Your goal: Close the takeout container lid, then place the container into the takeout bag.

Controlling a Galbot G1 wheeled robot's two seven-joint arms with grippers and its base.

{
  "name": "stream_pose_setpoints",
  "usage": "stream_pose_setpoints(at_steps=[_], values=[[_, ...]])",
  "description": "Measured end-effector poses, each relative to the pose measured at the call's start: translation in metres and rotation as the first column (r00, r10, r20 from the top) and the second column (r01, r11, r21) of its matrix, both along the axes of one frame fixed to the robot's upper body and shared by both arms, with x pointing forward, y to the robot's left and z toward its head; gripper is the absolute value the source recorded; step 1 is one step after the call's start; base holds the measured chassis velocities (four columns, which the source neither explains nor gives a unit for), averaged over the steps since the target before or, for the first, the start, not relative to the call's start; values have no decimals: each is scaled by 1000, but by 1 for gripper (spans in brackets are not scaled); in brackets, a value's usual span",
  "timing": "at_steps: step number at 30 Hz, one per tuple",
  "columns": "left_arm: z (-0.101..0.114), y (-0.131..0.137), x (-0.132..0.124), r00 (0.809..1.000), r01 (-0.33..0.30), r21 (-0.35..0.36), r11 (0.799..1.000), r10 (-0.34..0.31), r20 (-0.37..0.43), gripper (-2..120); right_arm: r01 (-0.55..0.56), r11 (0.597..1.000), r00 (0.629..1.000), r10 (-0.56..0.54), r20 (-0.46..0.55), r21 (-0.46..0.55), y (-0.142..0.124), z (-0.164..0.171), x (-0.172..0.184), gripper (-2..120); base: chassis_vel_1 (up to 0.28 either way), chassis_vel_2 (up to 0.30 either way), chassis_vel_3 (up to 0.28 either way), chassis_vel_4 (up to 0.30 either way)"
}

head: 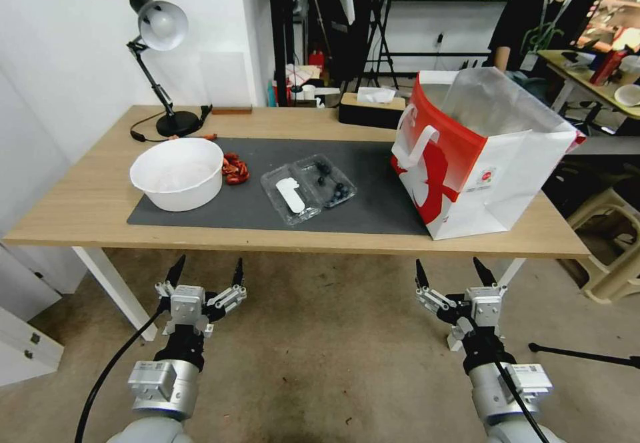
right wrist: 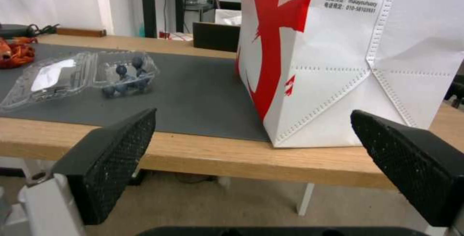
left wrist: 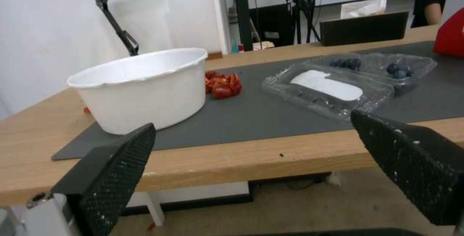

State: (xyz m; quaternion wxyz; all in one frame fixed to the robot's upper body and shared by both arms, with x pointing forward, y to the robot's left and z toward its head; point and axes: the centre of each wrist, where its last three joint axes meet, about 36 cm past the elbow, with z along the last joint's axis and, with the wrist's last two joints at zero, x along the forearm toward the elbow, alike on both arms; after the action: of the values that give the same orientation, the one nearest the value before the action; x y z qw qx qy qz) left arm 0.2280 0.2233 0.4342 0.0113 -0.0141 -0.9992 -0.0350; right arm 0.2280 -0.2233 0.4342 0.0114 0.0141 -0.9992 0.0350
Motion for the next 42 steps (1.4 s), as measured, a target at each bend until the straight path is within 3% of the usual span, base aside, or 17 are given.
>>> stream_pose_setpoints(at_steps=[10,12,16,20,24,31,41,42], values=[[1,-1,1,1000,0,-10,1000,0,-6,100,1,1000,1000,-1,-2,2,0,1,1,100,0,0,0,0],[4,-5,3,1000,1,-41,999,-1,-17,100,4,1000,1000,-4,-9,8,-1,4,3,100,0,0,0,0],[32,-29,19,997,30,-232,972,-46,-64,100,18,999,999,-16,-43,49,-5,31,15,100,0,0,0,0],[39,-35,22,997,45,-305,951,-64,-52,100,22,996,997,-16,-70,83,-8,52,22,100,0,0,0,0],[39,-35,22,998,46,-314,948,-60,-34,100,14,993,997,-5,-79,120,-10,67,27,100,0,0,0,0],[27,-34,27,997,59,-297,953,-69,-23,100,-51,983,999,54,-8,175,-15,72,46,100,0,0,0,0],[16,-35,41,994,98,-296,950,-110,-23,100,-64,982,998,64,6,179,-20,70,66,100,0,0,0,0],[15,-34,41,995,94,-295,951,-103,-16,100,-90,981,996,93,-9,172,-19,63,81,100,0,0,0,0]])
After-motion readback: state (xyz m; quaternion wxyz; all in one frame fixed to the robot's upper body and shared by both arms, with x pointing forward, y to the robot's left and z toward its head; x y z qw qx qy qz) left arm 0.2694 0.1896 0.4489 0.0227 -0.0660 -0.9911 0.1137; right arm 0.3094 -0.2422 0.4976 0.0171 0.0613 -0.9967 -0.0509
